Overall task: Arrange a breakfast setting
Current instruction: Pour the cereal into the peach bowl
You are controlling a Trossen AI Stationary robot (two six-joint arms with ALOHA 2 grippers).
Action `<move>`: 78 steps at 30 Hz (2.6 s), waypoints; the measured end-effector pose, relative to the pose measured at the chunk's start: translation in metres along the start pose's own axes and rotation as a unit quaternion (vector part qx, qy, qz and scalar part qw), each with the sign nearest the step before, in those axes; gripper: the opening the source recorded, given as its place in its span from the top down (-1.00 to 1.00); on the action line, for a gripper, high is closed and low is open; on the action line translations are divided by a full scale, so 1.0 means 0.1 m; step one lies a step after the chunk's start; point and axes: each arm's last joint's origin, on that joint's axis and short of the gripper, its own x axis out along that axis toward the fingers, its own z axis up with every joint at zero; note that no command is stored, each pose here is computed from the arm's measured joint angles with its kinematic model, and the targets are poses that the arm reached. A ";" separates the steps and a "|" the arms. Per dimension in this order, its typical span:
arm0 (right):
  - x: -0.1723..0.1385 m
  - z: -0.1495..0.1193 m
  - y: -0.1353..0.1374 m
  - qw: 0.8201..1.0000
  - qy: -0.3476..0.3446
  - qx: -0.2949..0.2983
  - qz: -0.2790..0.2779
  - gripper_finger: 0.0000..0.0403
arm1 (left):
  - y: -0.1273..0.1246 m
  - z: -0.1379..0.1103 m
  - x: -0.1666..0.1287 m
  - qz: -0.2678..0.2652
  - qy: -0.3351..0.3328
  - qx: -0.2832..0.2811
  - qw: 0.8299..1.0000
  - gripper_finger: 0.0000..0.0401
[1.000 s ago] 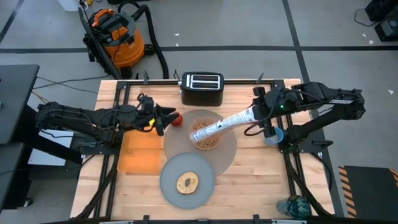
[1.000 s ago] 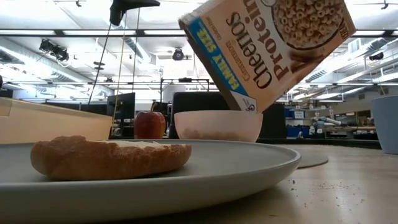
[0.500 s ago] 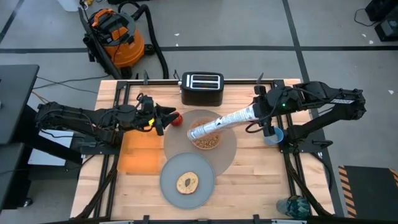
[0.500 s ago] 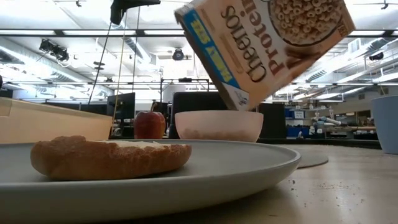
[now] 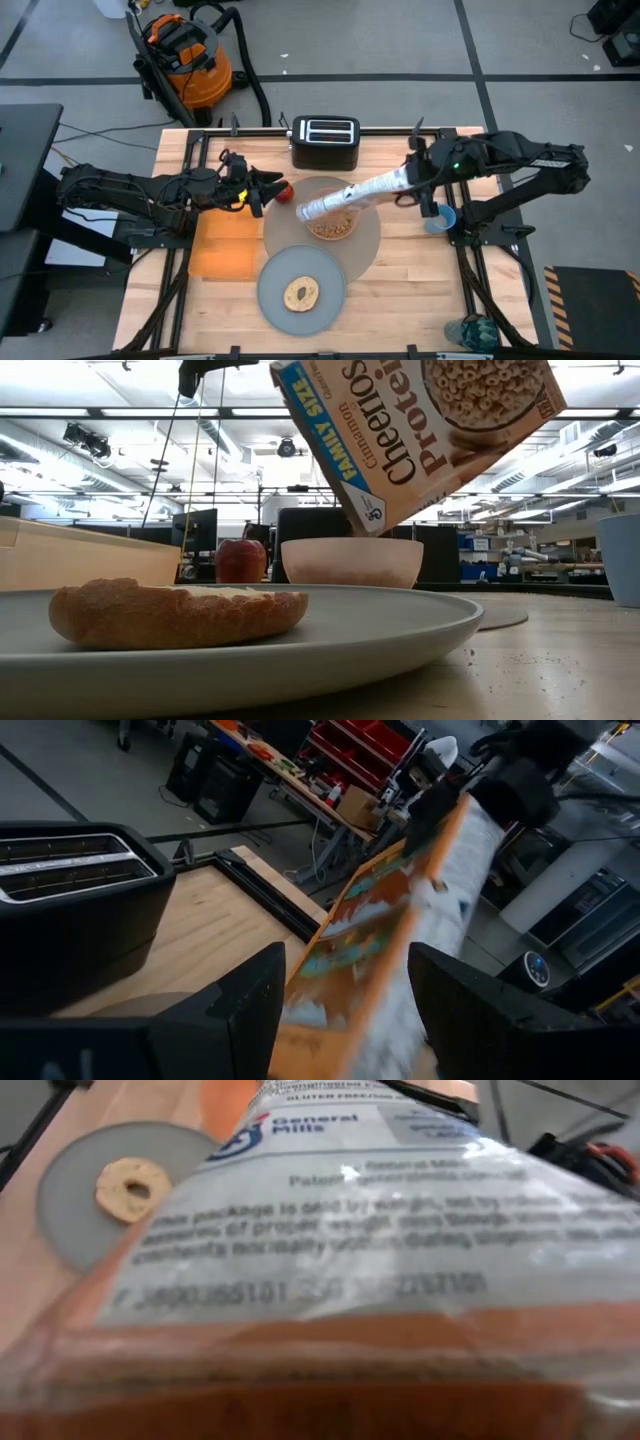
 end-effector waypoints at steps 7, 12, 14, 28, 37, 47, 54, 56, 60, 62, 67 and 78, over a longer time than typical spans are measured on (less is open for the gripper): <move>-0.20 -0.30 -0.08 0.998 -0.027 0.055 -0.028 -0.01 | -0.02 0.03 0.00 -0.012 -0.015 -0.009 1.000 -0.09; -0.26 -0.53 -0.07 0.992 -0.070 0.095 -0.035 -0.01 | -0.05 0.07 0.00 -0.026 -0.034 -0.020 0.999 -0.09; -0.25 -0.63 -0.05 0.990 -0.084 0.108 -0.032 -0.01 | -0.07 0.09 -0.01 -0.034 -0.045 -0.026 0.998 -0.09; -0.17 -1.23 0.13 0.969 -0.169 0.179 -0.036 -0.01 | -0.28 0.33 -0.13 -0.132 -0.171 -0.034 0.976 -0.09; -0.42 -1.39 0.15 0.951 -0.231 0.199 -0.056 -0.01 | -0.33 0.42 -0.19 -0.151 -0.220 -0.021 0.964 -0.09; -0.66 -1.43 0.15 0.932 -0.285 0.218 -0.056 -0.01 | -0.32 0.43 -0.19 -0.150 -0.222 -0.018 0.963 -0.09; -0.84 -1.38 0.13 0.918 -0.324 0.220 -0.051 -0.01 | -0.32 0.43 -0.19 -0.140 -0.229 -0.006 0.963 -0.09; -0.89 -1.34 0.13 0.911 -0.344 0.221 -0.044 -0.01 | -0.32 0.43 -0.19 -0.137 -0.230 -0.001 0.963 -0.09; -0.96 -1.27 0.11 0.891 -0.396 0.219 -0.034 -0.01 | -0.32 0.43 -0.19 -0.136 -0.230 0.004 0.964 -0.09; -1.00 -1.24 0.10 0.879 -0.422 0.217 -0.035 -0.01 | -0.32 0.43 -0.19 -0.134 -0.231 0.011 0.964 -0.09; -1.11 -1.16 0.07 0.847 -0.487 0.212 -0.042 -0.01 | -0.31 0.42 -0.17 -0.122 -0.235 0.021 0.964 -0.09; -0.74 -1.10 0.08 0.681 -0.699 0.219 0.002 -0.01 | -0.35 0.00 0.37 -0.094 -0.217 0.009 0.972 -0.10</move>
